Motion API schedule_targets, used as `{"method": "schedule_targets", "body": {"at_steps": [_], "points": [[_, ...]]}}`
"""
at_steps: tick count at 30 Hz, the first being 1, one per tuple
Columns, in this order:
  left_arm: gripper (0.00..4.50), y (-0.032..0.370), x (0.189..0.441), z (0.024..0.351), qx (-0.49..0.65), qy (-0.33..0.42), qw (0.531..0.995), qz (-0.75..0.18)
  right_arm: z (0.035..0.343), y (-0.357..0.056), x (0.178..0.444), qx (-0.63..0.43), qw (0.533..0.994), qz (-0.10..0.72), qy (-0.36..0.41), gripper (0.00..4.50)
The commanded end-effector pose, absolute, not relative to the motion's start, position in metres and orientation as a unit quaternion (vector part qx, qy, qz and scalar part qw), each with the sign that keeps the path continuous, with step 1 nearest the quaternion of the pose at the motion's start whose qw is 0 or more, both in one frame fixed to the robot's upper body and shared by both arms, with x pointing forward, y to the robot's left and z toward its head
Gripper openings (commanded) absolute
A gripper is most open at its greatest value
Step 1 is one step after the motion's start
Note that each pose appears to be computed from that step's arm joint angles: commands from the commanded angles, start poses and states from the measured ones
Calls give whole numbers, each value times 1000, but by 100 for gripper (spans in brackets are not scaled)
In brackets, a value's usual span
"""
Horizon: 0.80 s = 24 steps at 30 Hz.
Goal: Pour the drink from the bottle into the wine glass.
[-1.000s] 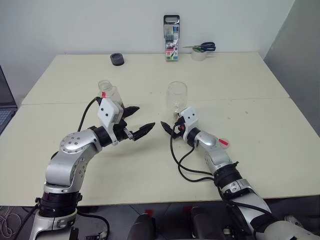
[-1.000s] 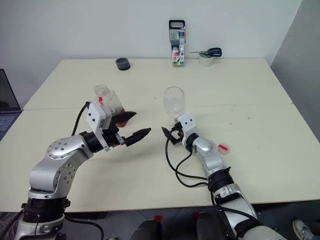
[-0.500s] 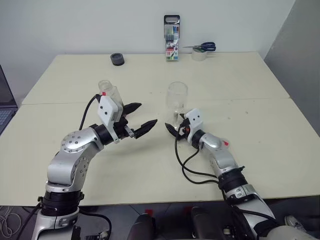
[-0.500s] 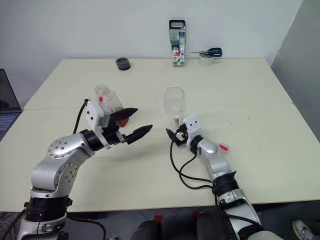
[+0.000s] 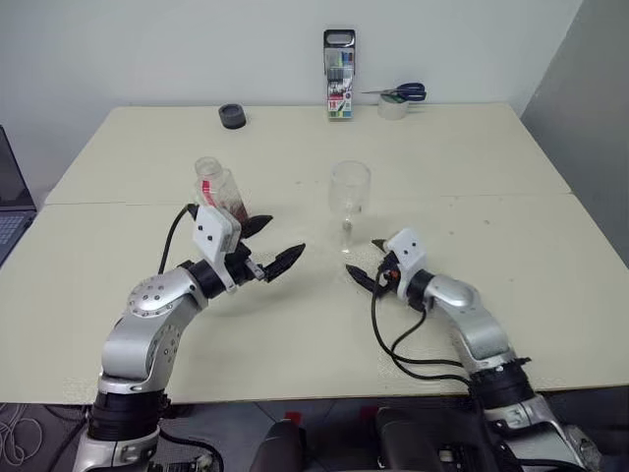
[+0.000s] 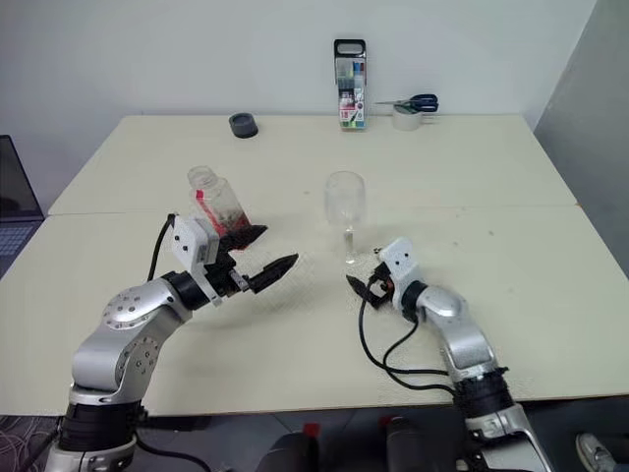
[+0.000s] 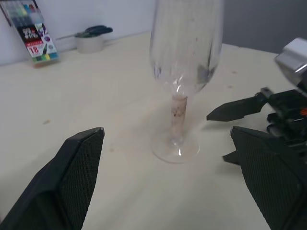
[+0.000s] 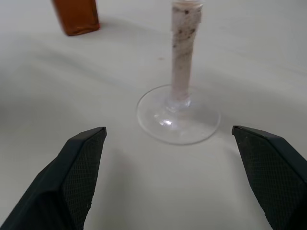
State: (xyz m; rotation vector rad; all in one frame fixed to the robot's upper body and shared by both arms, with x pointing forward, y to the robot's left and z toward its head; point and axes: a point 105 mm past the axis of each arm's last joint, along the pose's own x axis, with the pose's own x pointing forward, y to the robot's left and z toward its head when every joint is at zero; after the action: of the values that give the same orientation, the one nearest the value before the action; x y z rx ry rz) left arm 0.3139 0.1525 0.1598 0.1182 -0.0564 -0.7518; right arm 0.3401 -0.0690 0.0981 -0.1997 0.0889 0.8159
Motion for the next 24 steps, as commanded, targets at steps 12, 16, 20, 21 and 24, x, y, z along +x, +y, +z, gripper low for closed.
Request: {"method": "schedule_targets", "body": {"at_steps": [12,16,20,21,24], "points": [[450,206,325,125,87,-35,982,-165,169,-63,283,-126,853,505,-39,448],[450,223,337,121,84,-26,987,-136,177,-54,278,-125,844,520,-45,448],[450,233,349,125,64,-24,989,-128,178,-48,274,-124,834,535,-44,448],[450,236,352,126,66,-25,990,-123,178,-48,274,-124,834,536,-43,448],[450,243,357,127,68,-24,991,-117,179,-49,274,-125,834,536,-42,448]]}}
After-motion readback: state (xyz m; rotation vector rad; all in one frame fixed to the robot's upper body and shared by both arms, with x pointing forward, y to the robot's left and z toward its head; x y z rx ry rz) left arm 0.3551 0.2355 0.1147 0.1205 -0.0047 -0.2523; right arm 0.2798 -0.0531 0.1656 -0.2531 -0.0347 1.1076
